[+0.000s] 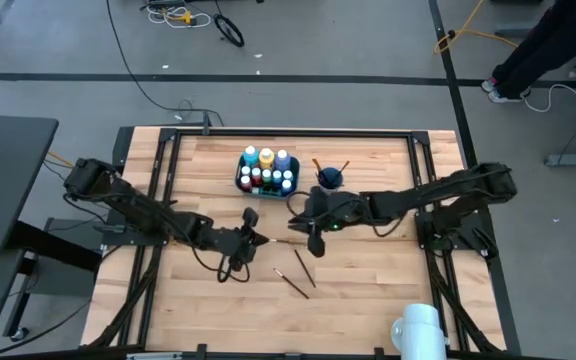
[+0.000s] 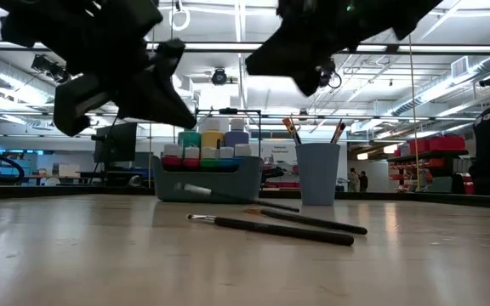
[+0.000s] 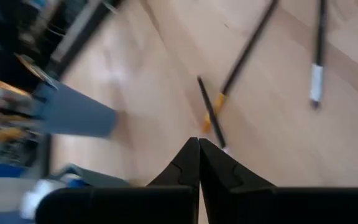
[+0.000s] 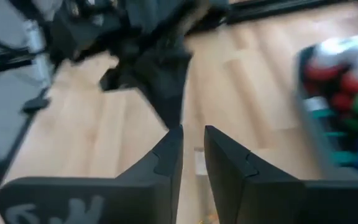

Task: Pick & Place Paint Supplies
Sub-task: Put the silver paint brush into the blue cup

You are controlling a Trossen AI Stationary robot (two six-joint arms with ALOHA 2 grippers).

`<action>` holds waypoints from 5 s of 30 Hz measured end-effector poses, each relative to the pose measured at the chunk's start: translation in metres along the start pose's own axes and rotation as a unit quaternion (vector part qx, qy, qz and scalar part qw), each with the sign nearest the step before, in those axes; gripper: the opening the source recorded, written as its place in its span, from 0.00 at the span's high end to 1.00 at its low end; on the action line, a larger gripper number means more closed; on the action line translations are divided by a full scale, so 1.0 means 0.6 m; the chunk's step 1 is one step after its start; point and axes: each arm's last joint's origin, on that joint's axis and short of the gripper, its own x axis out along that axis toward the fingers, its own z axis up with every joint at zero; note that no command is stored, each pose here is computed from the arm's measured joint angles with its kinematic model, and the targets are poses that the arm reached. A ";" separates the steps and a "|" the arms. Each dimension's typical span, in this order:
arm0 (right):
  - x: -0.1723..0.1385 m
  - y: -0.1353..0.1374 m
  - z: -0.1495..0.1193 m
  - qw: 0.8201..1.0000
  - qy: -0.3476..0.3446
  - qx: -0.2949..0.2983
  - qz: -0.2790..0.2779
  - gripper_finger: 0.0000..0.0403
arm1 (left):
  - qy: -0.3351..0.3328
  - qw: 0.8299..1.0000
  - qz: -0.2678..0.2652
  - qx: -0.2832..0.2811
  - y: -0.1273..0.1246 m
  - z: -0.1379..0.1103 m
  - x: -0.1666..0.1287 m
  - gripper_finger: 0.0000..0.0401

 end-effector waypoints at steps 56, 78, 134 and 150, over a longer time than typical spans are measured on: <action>0.036 -0.059 -0.010 0.998 0.018 0.034 0.048 0.78 | 0.045 0.946 0.025 -0.321 0.108 -0.209 0.158 0.61; 0.036 -0.059 -0.010 0.998 0.017 0.034 0.049 0.78 | 0.035 0.940 -0.045 -0.337 0.131 -0.253 0.155 0.62; 0.147 -0.032 -0.204 0.966 0.111 0.020 -0.231 0.78 | -0.126 0.942 0.030 -0.308 0.170 -0.072 0.005 0.70; 0.141 -0.008 -0.183 0.980 0.103 -0.086 -0.149 0.84 | -0.126 0.944 0.009 -0.305 0.153 -0.060 0.005 0.70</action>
